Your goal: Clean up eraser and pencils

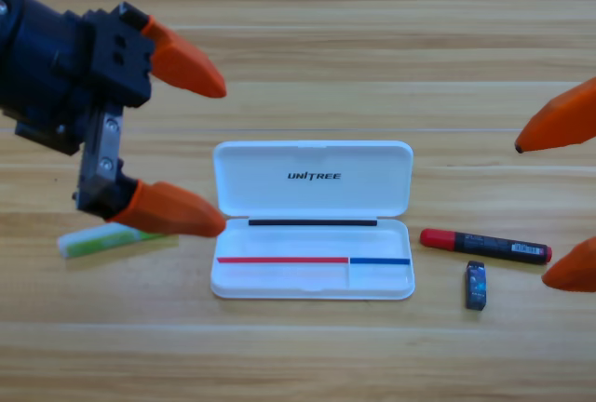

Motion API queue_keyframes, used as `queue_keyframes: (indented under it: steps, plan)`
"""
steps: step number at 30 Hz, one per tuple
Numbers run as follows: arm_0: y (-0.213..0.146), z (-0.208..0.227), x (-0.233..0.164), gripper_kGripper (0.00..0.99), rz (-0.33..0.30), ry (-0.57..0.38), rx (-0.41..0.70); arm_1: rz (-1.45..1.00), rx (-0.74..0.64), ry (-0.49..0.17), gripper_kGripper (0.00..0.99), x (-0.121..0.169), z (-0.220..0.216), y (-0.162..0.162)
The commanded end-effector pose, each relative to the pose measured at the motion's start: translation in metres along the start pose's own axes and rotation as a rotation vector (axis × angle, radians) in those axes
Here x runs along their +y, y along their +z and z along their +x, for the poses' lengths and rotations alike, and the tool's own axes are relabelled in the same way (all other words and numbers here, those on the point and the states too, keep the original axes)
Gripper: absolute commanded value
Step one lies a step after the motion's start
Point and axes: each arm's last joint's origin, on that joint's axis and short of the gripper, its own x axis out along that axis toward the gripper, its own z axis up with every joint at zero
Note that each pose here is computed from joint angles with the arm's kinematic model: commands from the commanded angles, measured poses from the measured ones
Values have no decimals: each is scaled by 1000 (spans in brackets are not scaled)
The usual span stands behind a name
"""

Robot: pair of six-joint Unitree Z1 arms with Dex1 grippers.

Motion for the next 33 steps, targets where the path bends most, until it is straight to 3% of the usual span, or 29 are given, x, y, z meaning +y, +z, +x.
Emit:
queue_keyframes:
  steps: [1, 11, 15, 21, 27, 28, 29, 33]
  plan:
    - [2, 11, -1, 988, 17, -12, 49, -10, 15, 50, 971, 5, 10, -6]
    - [2, 16, -1, 988, 25, -18, 59, 8, 27, 60, 971, 6, 12, -11]
    - [2, 15, -1, 989, 29, -14, 56, 47, 36, 33, 971, 4, 12, -9]
    - [3, 12, 0, 990, 24, -2, 51, 180, 134, -155, 971, -10, 22, -14]
    - [3, 5, 1, 990, 40, 35, 50, 556, 287, -518, 971, -47, 38, 3]
    - [4, 4, 1, 990, 40, 38, 48, 608, 318, -552, 971, -54, 45, 7]
    - [5, 3, 2, 990, 39, 42, 49, 643, 359, -562, 971, -60, 53, 10]
    - [1, 0, 9, 990, 59, 105, 113, 722, 505, -479, 971, -73, 92, 7]
